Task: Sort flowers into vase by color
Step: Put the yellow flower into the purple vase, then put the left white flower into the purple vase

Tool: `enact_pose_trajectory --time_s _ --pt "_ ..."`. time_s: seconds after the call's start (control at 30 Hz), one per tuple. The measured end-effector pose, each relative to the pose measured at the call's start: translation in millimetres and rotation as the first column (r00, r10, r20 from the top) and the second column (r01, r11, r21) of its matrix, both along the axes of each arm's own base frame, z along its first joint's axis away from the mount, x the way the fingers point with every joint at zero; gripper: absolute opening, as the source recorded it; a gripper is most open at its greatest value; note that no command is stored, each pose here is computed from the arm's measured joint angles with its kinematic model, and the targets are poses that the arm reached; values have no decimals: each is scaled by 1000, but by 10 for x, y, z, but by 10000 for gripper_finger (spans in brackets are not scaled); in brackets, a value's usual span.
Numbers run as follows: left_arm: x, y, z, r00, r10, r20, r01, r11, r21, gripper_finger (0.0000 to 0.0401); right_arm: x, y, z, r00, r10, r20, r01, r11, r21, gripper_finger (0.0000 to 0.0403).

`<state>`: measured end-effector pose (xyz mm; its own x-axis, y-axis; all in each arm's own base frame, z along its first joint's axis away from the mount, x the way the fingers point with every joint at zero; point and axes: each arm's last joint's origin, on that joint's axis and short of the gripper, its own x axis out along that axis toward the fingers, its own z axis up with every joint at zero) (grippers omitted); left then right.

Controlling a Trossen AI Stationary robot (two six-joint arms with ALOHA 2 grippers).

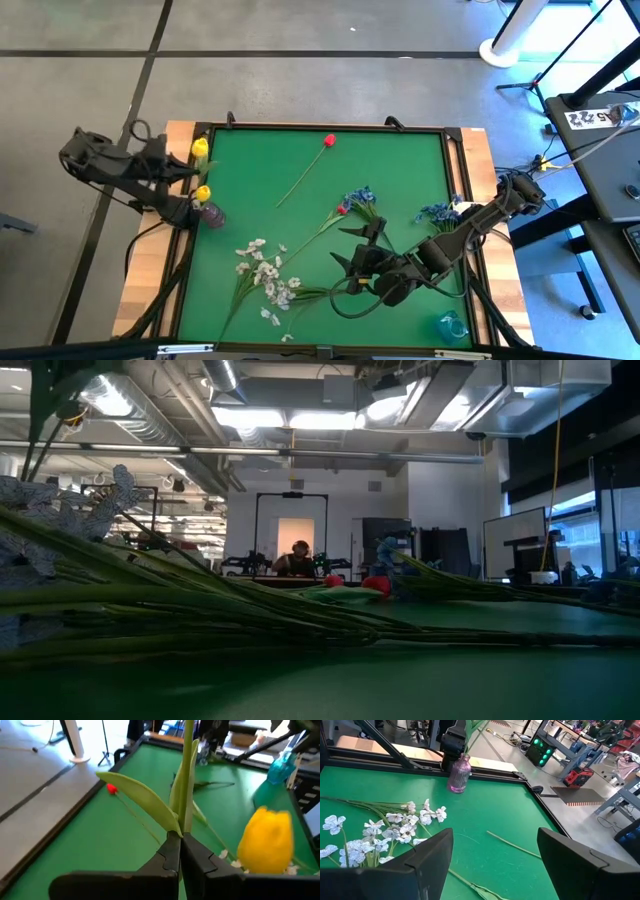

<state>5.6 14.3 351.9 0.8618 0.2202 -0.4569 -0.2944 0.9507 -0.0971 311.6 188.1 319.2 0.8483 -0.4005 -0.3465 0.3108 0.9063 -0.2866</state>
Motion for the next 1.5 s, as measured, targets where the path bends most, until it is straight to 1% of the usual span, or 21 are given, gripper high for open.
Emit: enact_pose_trajectory --time_s 0.07,0.13,0.23,0.33,0.43,0.57,0.7,0.77,0.9,0.97,1.03,1.13,1.23,1.33,1.43,1.5 --pt "66 -31 -102 999 -8 -39 8 1000 0 0 0 0 0 1000 0 0 0 1000 0 289" --pt "119 -59 -192 997 -16 -72 15 1000 -23 0 0 0 0 1000 0 0 0 1000 0 289" --pt "164 -93 -289 993 -37 -109 28 996 -83 0 0 0 0 1000 0 0 0 1000 0 289" --pt "171 -106 -314 992 -42 -119 25 990 -141 7 0 0 0 1000 0 0 0 1000 0 289" --pt "134 -97 -302 990 -36 -137 10 983 -185 28 0 0 0 1000 0 0 0 1000 0 289" --pt "43 -60 -204 992 -14 -126 -15 975 -224 70 0 0 0 1000 0 0 0 1000 0 289" --pt "-62 -25 -73 995 -33 -94 7 965 -262 103 0 0 0 1000 0 0 0 1000 0 289" --pt "-107 -23 -8 995 -67 -75 40 946 -321 111 0 0 0 1000 0 0 0 1000 0 289" --pt "-192 -29 105 988 -146 -40 111 881 -459 109 0 0 0 1000 1 0 -1 1000 -1 289" --pt "-217 -30 165 985 -170 -5 146 858 -493 103 0 0 0 1000 1 0 -1 1000 -1 289" --pt "-208 -43 231 978 -200 59 202 837 -508 96 -1 0 -1 1000 1 -2 -1 1000 -1 289" --pt "-173 -78 335 943 -287 170 334 811 -480 91 -3 -2 -4 1000 1 -6 -1 1000 -4 289" --pt "-109 -114 436 899 -354 259 433 809 -398 90 -3 -2 -4 1000 1 -6 -1 1000 -5 289" --pt "-12 -166 526 852 -419 313 511 797 -323 89 -2 -2 -4 1000 1 -5 -1 1000 -4 289" --pt "182 -258 621 809 -481 339 571 781 -254 89 -1 -1 -1 1000 -1 -1 1 1000 -2 289" --pt "357 -344 670 775 -533 340 617 754 -225 89 -1 -2 0 1000 -7 2 7 1000 -6 289"
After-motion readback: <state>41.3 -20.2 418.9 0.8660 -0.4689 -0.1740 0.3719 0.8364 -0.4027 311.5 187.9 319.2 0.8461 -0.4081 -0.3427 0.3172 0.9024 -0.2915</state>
